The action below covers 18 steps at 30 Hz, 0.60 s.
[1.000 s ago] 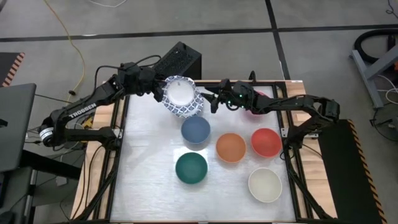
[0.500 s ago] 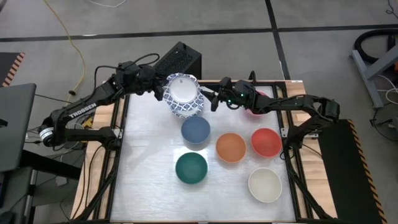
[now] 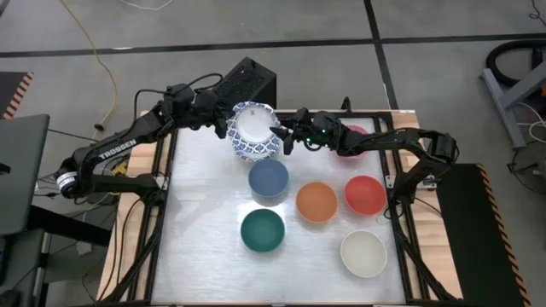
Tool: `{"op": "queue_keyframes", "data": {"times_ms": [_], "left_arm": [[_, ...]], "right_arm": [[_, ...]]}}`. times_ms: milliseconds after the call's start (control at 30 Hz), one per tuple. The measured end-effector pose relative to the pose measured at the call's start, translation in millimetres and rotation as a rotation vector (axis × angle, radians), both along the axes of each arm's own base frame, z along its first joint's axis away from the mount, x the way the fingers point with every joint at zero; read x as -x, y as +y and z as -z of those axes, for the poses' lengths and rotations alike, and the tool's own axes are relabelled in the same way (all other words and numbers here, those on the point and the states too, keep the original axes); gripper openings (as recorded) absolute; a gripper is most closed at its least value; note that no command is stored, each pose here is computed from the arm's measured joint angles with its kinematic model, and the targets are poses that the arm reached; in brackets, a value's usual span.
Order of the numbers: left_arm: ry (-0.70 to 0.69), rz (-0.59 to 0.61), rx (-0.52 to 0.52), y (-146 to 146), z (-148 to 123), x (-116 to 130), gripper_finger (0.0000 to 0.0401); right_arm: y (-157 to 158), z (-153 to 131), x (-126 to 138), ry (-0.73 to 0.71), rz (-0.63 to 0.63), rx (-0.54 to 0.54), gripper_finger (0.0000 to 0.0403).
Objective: Nest bowls inside each other
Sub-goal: Stack the white bowl on top of the other white bowl
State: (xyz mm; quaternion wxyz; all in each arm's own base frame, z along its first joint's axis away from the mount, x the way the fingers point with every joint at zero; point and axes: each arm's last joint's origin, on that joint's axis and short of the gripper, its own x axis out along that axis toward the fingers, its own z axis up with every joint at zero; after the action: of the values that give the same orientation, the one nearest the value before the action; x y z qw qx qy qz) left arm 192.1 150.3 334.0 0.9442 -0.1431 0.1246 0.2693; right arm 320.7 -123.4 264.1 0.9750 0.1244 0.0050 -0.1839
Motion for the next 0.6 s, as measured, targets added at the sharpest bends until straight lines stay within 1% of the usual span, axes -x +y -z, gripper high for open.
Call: {"op": "queue_keyframes", "data": {"times_ms": [133, 200, 400, 433, 500, 600], "left_arm": [[-0.008, 0.0, -0.008, 0.4, -0.9, -0.4, 0.0], [-0.013, 0.0, -0.012, 0.6, -1.5, -0.5, 0.0], [0.011, 0.017, -0.043, -0.1, -0.9, -1.0, 0.0], [0.016, 0.021, -0.052, -0.3, -0.9, -1.1, 0.0002], [0.037, 0.045, -0.086, -1.8, -0.7, -2.2, 0.0013], [0.091, 0.094, -0.141, -5.7, 1.3, -4.2, 0.0047]], "right_arm": [[-0.8, -2.7, 2.7, 0.0, 0.005, 0.006, 0.0153], [-2.5, -1.8, 3.5, 0.005, 0.013, -0.009, 0.0127], [-6.6, 5.3, 4.7, 0.045, 0.032, -0.069, 0.0025], [-6.4, 5.8, 4.6, 0.049, 0.032, -0.07, 0.0015], [-6.2, 6.0, 4.6, 0.046, 0.032, -0.083, 0.0012], [-6.2, 6.8, 4.7, 0.036, 0.037, -0.133, 0.0014]]}}
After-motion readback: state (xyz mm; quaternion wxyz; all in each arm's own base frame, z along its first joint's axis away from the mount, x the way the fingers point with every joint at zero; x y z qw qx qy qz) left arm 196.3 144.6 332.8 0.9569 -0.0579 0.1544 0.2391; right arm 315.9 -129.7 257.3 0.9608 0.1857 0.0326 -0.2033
